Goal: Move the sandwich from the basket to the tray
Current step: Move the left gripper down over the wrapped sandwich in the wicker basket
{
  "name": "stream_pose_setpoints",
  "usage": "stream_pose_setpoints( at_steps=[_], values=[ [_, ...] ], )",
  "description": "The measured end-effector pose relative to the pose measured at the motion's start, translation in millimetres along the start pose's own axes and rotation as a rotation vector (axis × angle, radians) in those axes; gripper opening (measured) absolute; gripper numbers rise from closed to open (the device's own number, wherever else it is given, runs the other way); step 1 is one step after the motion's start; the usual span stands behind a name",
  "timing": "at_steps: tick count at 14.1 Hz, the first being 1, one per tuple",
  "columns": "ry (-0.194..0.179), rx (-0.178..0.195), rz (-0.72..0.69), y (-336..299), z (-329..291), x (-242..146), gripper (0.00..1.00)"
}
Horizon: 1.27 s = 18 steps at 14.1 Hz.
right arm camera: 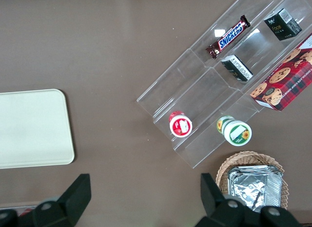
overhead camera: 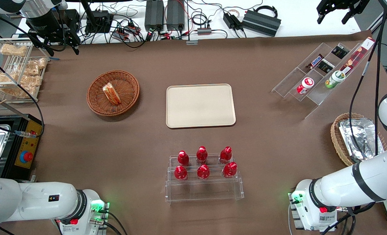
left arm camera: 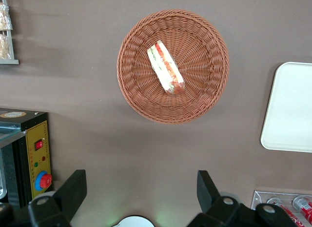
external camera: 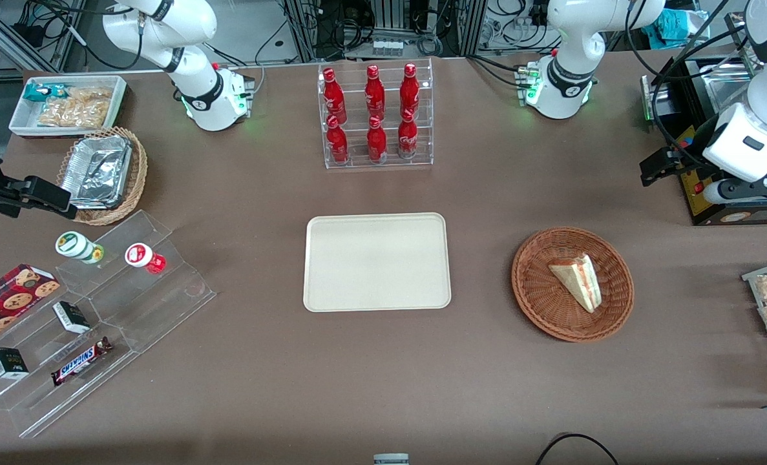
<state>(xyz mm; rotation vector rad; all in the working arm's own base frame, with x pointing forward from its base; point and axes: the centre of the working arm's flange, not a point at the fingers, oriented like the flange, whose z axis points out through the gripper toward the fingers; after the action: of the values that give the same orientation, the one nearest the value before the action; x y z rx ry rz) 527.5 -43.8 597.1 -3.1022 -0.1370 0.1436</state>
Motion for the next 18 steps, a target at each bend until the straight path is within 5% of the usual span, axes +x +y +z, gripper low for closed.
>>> stream_pose_setpoints(
  at_steps=[4,7,9,14,18],
  values=[
    [-0.014,0.003,0.012,6,9,4,1.0],
    [-0.091,0.01,0.015,8,53,23,1.0],
    [-0.109,0.008,0.017,11,92,39,1.0],
    [-0.047,-0.007,0.002,15,186,49,1.0],
    [0.048,-0.032,-0.201,16,229,45,1.0]
  ],
)
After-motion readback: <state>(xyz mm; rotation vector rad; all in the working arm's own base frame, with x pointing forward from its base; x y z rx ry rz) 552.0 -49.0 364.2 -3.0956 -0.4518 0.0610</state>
